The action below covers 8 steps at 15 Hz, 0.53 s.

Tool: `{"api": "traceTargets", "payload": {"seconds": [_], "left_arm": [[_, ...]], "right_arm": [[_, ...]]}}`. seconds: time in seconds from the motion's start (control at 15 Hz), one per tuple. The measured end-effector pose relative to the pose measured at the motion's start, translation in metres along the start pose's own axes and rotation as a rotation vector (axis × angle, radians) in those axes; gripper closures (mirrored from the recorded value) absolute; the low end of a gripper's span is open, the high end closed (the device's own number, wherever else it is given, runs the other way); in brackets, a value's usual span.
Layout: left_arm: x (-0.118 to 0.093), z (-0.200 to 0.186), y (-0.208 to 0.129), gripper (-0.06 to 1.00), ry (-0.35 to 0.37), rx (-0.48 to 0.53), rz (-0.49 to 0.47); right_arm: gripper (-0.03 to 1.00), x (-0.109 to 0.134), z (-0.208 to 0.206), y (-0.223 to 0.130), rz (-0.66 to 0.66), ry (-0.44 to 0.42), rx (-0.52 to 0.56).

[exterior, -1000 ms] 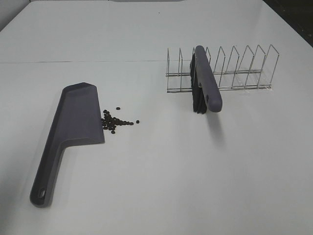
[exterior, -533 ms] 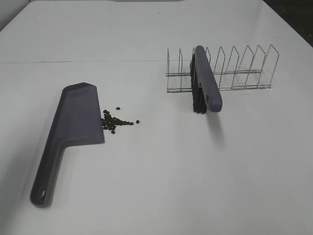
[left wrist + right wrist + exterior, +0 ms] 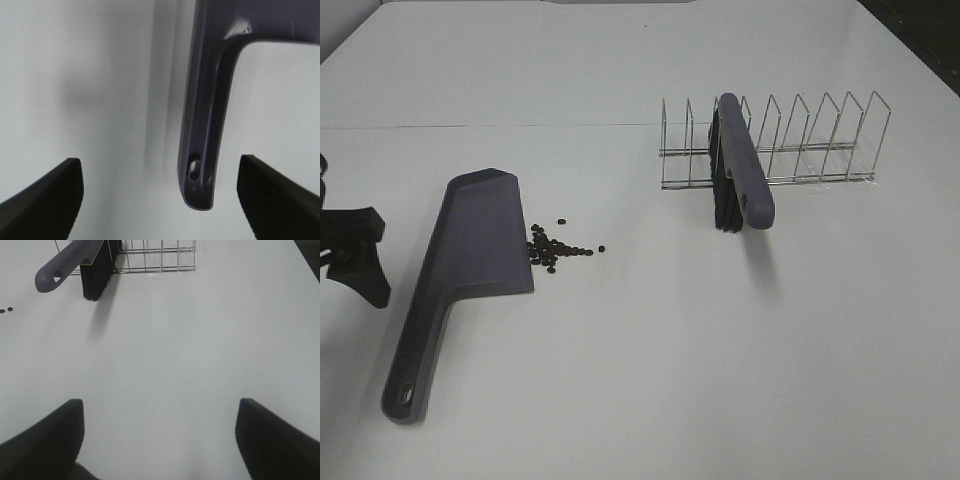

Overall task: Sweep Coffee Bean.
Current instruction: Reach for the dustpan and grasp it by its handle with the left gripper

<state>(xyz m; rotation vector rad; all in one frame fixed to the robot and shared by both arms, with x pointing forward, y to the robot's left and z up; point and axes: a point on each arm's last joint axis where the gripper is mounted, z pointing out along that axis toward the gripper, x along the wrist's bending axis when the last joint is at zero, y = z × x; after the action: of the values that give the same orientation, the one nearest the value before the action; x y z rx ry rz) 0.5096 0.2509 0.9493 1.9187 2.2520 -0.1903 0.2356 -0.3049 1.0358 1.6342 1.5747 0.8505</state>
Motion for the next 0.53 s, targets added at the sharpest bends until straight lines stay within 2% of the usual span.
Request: {"api": "traceTargets", "payload": {"seconds": [0.2,0.4,0.53], "left_arm": [[-0.017,0.019,0.002,0.18,0.003,0.007,0.009],[-0.021,0.034,0.014,0.18,0.009,0.024,-0.039],[-0.028,0.041,0.024,0.18,0.016,0.040,-0.035]], "right_arm": [[0.20,0.000,0.000,0.000,0.000,0.000,0.000],[0.20,0.000,0.000,0.000,0.000,0.000,0.000],[0.20,0.000,0.000,0.000,0.000,0.000,0.000]]}}
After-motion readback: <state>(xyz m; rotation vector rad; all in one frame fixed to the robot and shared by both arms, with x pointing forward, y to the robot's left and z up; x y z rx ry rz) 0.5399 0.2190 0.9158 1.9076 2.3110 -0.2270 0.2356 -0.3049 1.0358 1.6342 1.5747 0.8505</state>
